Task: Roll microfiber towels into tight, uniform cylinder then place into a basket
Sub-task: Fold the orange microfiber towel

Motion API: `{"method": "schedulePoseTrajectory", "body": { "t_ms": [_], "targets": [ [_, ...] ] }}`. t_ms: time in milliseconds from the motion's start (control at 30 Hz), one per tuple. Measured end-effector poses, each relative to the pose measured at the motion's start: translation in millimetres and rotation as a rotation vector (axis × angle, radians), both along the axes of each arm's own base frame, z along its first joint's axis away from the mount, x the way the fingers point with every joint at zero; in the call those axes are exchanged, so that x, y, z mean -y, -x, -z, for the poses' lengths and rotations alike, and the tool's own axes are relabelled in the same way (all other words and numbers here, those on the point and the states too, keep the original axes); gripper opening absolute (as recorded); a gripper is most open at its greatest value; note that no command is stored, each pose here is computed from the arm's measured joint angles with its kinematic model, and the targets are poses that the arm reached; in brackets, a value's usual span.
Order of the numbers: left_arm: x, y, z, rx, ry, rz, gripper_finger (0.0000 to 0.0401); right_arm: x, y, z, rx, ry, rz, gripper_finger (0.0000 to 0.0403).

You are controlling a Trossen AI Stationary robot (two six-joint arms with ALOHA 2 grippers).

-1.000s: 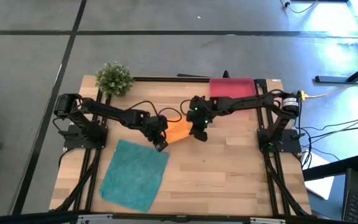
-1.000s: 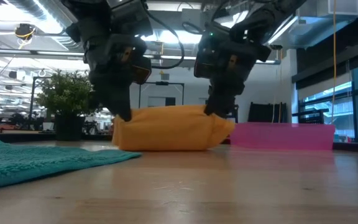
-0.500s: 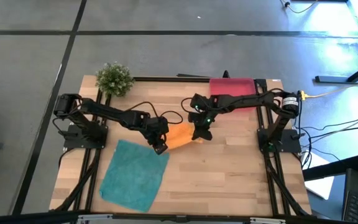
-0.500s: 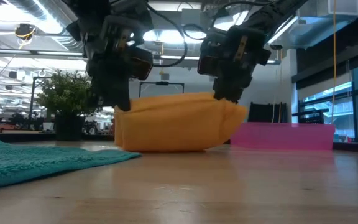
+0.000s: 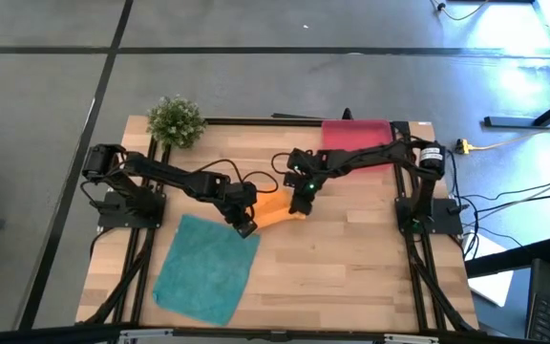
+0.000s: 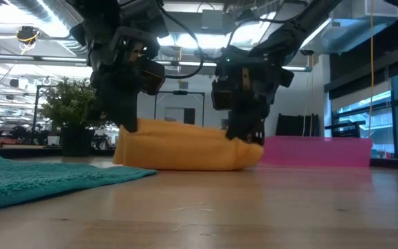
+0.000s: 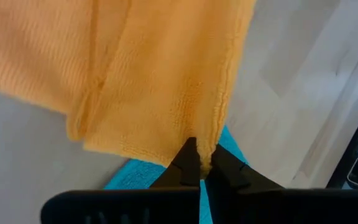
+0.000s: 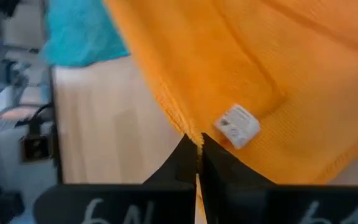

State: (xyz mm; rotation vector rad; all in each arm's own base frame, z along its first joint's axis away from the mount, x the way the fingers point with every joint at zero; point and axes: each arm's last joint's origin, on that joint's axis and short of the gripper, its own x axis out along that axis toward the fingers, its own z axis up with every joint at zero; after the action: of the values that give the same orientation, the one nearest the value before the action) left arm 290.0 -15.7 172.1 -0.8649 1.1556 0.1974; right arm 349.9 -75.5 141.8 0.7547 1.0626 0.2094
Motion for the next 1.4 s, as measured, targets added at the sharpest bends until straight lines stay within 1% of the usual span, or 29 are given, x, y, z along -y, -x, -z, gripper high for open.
{"method": "schedulePoseTrajectory", "body": {
  "t_ms": [133,300,400,467,533,633,767,900,1133,1400],
  "targets": [
    [-0.2,-0.2,0.1,0.002,-0.004,-0.002,0.0000,7.2,-0.7,1.8,-0.004,0.012,0.047,0.0005],
    [3.2,-1.4,-0.7,0.014,0.013,0.004,0.0000,8.3,0.8,-2.0,0.012,-0.120,-0.007,0.0005],
    [9.8,-3.7,-6.2,0.047,0.018,0.027,0.0000,6.8,1.1,-5.7,-0.010,-0.137,-0.034,0.0005],
    [12.3,-6.6,-12.0,0.059,0.011,0.017,0.0000,4.7,1.4,-9.0,-0.037,-0.142,-0.052,0.0006],
    [12.3,-7.3,-16.3,0.032,0.007,-0.014,0.0000,4.7,-0.5,-13.8,-0.048,-0.145,-0.053,0.0006],
    [10.1,-6.5,-20.5,-0.016,0.017,-0.050,0.0000,6.9,-6.3,-22.1,-0.050,-0.162,-0.015,0.0006],
    [5.3,-1.4,-18.6,-0.108,0.046,-0.146,0.0000,9.5,-13.5,-32.8,-0.048,-0.182,0.028,0.0006],
    [5.1,0.9,-18.0,-0.146,0.056,-0.187,0.0000,10.9,-18.0,-39.4,-0.051,-0.204,0.066,0.0006],
    [-1.0,0.2,-16.2,-0.151,0.019,-0.246,0.0000,13.1,-18.0,-31.0,-0.107,-0.174,0.116,0.0006],
    [-3.3,-4.3,-3.0,-0.184,-0.019,-0.246,0.0000,16.3,-20.5,-16.0,-0.140,-0.136,0.130,0.0006]
  ]
}}
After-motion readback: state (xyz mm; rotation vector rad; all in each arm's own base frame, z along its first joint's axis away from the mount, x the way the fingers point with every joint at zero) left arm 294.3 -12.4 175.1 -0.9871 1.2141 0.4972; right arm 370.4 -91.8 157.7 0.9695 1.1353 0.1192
